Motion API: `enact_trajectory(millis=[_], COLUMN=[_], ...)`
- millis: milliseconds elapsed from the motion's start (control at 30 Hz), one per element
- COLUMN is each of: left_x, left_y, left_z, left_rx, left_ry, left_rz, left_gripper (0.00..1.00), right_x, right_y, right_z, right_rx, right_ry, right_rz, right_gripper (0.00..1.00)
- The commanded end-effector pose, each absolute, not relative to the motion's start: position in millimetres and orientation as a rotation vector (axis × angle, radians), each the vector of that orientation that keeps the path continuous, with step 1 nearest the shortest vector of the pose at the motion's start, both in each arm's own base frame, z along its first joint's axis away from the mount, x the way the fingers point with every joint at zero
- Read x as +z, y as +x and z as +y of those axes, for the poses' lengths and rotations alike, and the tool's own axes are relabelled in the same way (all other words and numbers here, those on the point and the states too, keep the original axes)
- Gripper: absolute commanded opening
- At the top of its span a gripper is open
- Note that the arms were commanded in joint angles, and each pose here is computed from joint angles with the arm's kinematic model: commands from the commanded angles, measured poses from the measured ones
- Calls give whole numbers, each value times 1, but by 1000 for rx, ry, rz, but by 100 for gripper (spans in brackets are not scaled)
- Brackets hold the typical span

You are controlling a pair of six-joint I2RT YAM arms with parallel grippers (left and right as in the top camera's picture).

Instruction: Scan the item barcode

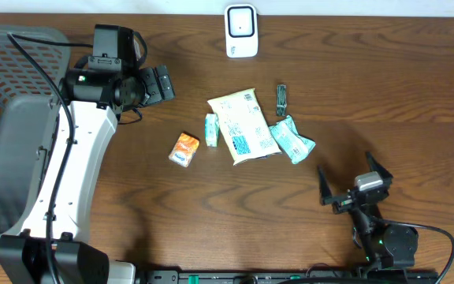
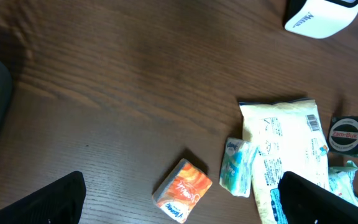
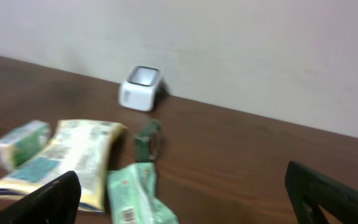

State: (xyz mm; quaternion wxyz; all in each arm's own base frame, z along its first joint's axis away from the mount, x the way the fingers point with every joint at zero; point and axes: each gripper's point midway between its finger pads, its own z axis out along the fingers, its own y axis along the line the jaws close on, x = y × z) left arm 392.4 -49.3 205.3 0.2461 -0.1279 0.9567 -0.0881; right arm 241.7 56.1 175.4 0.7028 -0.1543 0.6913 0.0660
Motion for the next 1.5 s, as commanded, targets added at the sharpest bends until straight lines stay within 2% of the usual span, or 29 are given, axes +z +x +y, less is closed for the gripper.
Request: enact_trajectory(millis=[0,333,900,1300,1467], left_x=[205,205,205,205,205], left_y=[394,394,394,394,394], left_z=[-51,-51,-51,-51,-51], left_rx=[-251,-251,-251,-251,-251], left_ry=[-344,-344,-344,-344,-344], left_rz=[2614,2614,2614,2614,2614], left_gripper=[98,98,98,98,98], right_x=[184,237,268,243,223], right_y=[235,242,318,326,339], right_z=[74,94,108,161,169], right_rx=[266,384,593,683,693], right_ry=[-394,-486,-458,-793,-806], right_rz=[1525,1575,2097,2348,2393], right_gripper=[99,99,99,99,99])
